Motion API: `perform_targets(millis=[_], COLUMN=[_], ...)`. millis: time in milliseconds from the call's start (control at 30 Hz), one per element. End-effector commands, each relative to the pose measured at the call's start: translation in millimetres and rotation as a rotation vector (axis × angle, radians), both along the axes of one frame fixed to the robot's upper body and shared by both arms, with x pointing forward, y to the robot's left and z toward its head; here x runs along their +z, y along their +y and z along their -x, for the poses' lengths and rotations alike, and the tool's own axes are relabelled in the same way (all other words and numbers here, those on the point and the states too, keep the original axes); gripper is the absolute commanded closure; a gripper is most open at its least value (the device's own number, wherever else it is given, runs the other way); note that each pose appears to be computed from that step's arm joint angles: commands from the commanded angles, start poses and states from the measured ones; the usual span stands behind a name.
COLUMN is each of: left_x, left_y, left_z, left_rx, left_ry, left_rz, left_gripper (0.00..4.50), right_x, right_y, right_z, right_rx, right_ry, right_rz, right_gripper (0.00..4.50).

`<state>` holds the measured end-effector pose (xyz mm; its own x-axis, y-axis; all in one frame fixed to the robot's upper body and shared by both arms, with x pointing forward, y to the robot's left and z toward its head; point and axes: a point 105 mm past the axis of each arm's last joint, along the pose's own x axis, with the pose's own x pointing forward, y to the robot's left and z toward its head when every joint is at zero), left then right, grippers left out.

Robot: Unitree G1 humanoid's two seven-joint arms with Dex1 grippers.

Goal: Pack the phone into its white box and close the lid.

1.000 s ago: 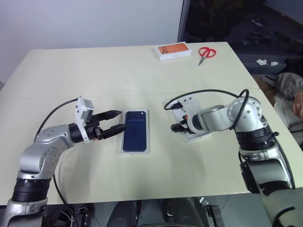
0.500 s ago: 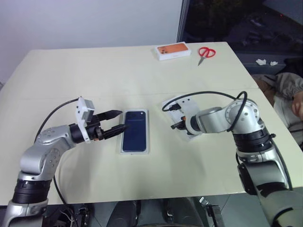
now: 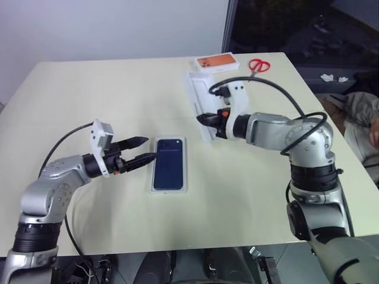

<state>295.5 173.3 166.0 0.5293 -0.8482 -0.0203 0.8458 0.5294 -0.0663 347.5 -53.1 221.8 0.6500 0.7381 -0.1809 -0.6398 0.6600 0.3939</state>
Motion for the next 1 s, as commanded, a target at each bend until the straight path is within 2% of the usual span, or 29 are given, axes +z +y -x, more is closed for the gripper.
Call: perform_targets(millis=[33, 167, 233, 367, 533, 600, 667, 733, 833, 867, 900, 1000], left_x=[16, 21, 21, 21, 17, 17, 17, 16, 15, 15, 14, 12], left_y=[15, 34, 41, 46, 42, 39, 38, 38, 37, 36, 36, 37], left_z=[3, 7, 8, 10, 9, 8, 8, 8, 7, 7, 7, 7], left_rx=[0.022, 0.061, 0.077, 0.086, 0.086, 0.081, 0.077, 0.076, 0.073, 0.072, 0.071, 0.074], left_ry=[-0.039, -0.046, -0.046, -0.039, -0.042, -0.043, -0.036, -0.036, -0.036, -0.035, -0.034, -0.033], left_rz=[0.029, 0.022, 0.005, -0.003, -0.007, -0.001, 0.014, 0.010, 0.002, -0.002, -0.008, -0.023], left_gripper=[0.73, 0.73, 0.73, 0.73, 0.73, 0.73, 0.73, 0.73, 0.73, 0.73, 0.73, 0.73], right_x=[9, -5, 2, 9, 3, 6, 12, 11, 2, -2, -8, -2], right_y=[5, 6, 11, 15, 15, 9, 3, 3, 5, 2, -4, -23], right_z=[12, 17, 22, 24, 24, 21, 17, 18, 23, 23, 20, 8], right_rx=[0.111, 0.131, 0.176, 0.174, 0.166, 0.157, 0.138, 0.139, 0.132, 0.117, 0.072, -0.033], right_ry=[0.134, 0.232, 0.274, 0.313, 0.199, 0.202, 0.248, 0.262, 0.224, 0.203, 0.121, 0.049], right_rz=[-0.337, -0.435, -0.561, -0.659, -0.455, -0.471, -0.575, -0.585, -0.470, -0.404, -0.236, -0.093], right_gripper=[4.46, 4.46, 4.46, 4.46, 4.46, 4.46, 4.46, 4.46, 4.46, 4.46, 4.46, 4.46])
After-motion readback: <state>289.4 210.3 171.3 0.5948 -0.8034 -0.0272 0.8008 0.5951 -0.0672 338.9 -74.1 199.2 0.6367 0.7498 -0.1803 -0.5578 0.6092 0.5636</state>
